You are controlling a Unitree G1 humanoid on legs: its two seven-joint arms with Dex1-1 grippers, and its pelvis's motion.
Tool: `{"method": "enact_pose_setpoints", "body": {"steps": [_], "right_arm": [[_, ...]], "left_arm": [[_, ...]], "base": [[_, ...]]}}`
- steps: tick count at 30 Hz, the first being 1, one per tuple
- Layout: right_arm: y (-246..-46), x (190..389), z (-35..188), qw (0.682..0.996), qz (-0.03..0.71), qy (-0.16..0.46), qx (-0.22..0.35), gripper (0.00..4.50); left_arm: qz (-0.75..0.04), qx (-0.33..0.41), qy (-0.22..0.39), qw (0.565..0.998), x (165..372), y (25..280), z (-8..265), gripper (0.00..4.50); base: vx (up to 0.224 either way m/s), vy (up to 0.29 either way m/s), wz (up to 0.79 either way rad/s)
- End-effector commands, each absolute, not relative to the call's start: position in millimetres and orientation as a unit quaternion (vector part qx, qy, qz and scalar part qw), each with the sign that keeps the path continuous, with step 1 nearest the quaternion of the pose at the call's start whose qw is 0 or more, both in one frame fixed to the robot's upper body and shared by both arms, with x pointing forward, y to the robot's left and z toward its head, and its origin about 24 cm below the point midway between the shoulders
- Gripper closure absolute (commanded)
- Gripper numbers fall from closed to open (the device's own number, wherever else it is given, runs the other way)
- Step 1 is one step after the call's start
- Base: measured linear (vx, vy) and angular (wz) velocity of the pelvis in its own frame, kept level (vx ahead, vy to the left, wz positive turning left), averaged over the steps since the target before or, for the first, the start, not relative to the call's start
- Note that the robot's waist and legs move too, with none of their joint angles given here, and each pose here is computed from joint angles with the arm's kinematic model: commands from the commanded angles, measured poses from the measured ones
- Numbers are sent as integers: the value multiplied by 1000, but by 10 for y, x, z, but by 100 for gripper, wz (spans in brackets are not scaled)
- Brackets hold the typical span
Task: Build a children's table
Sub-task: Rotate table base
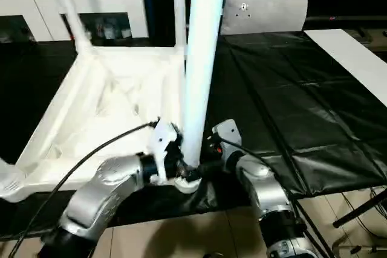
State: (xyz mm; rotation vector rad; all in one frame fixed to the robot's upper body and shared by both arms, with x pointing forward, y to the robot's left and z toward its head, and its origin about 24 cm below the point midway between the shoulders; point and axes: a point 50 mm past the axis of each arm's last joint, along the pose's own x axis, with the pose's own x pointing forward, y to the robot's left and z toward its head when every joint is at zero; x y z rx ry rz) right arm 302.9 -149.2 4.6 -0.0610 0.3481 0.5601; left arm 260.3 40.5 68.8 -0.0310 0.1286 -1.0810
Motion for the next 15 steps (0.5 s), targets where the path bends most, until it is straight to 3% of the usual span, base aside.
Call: {"method": "enact_pose_setpoints", "body": {"steps": [1, 6, 10, 15], "right_arm": [[-1687, 3022, 33, 954, 241, 176, -20, 0], [-1919, 2976, 151, 961, 235, 149, -13, 0], [-2041, 2901, 335, 956, 275, 104, -17, 0], [-2136, 2791, 455, 940, 324, 96, -39, 0]], "left_arm": [[-490, 8, 50, 870, 2657, 417, 692, 7], [-516, 13, 65, 854, 2575, 422, 609, 7], [-542, 64, 89, 833, 2529, 623, 488, 7], [-570, 100, 106, 809, 2509, 860, 454, 7]], "base": [[0, 0, 0], [0, 0, 0], [0, 0, 0], [0, 0, 0]]}}
